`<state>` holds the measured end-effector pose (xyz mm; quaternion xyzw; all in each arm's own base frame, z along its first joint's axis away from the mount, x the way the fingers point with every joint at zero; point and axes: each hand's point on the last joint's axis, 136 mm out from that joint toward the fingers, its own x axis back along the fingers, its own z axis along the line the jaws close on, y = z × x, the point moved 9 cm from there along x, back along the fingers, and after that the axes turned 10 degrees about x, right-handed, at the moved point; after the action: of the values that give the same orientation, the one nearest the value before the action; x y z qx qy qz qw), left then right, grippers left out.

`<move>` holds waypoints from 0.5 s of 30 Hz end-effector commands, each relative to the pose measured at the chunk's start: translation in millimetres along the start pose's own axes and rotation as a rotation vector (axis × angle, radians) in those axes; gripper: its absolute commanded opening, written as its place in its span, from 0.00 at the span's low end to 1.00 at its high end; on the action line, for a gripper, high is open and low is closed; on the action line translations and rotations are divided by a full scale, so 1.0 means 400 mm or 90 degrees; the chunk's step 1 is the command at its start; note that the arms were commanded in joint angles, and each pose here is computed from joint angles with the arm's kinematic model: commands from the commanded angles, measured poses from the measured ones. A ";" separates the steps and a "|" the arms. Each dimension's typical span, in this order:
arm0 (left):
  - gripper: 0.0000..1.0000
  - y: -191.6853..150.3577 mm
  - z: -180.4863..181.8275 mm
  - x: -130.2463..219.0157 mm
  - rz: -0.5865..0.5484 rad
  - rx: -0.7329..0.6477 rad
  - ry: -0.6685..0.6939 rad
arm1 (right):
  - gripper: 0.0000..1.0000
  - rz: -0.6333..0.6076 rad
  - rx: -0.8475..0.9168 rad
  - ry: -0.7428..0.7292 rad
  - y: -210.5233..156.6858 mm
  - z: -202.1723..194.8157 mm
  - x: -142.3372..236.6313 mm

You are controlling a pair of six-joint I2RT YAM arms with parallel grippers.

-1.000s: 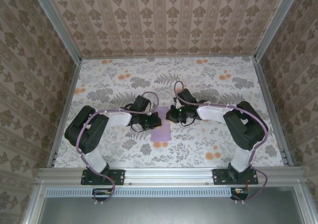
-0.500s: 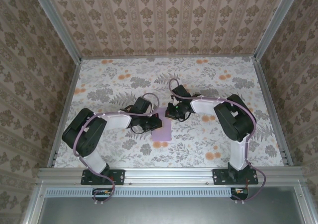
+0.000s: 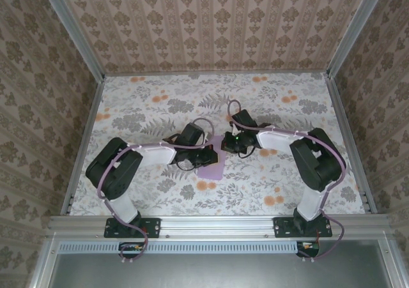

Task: Fold a paper plane with a square sheet of paper (pick it up from the middle)
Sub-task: First fold in half a square sheet of paper at the center of the table.

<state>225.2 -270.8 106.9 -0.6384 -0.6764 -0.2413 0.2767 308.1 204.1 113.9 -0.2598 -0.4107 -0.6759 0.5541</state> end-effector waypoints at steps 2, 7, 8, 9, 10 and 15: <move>0.02 0.005 -0.024 -0.036 0.015 0.000 -0.009 | 0.00 0.006 0.022 0.025 -0.019 -0.007 0.010; 0.00 0.005 -0.018 -0.057 0.018 0.010 -0.002 | 0.00 0.031 0.016 0.025 -0.032 -0.022 -0.013; 0.00 0.004 -0.015 -0.058 0.018 0.013 0.002 | 0.00 0.036 0.015 0.024 -0.032 -0.026 -0.019; 0.00 0.004 -0.010 -0.059 0.017 0.015 0.006 | 0.00 0.039 0.014 0.022 -0.033 -0.028 -0.024; 0.00 0.003 -0.007 -0.059 0.016 0.017 0.010 | 0.00 0.044 0.011 0.020 -0.034 -0.033 -0.029; 0.00 -0.004 0.016 -0.063 0.017 0.029 0.036 | 0.00 0.056 0.009 0.017 -0.035 -0.043 -0.047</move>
<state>225.4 -285.6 91.8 -0.6404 -0.6678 -0.2382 0.2953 299.1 200.0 90.6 -0.2703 -0.3987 -0.6565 0.5805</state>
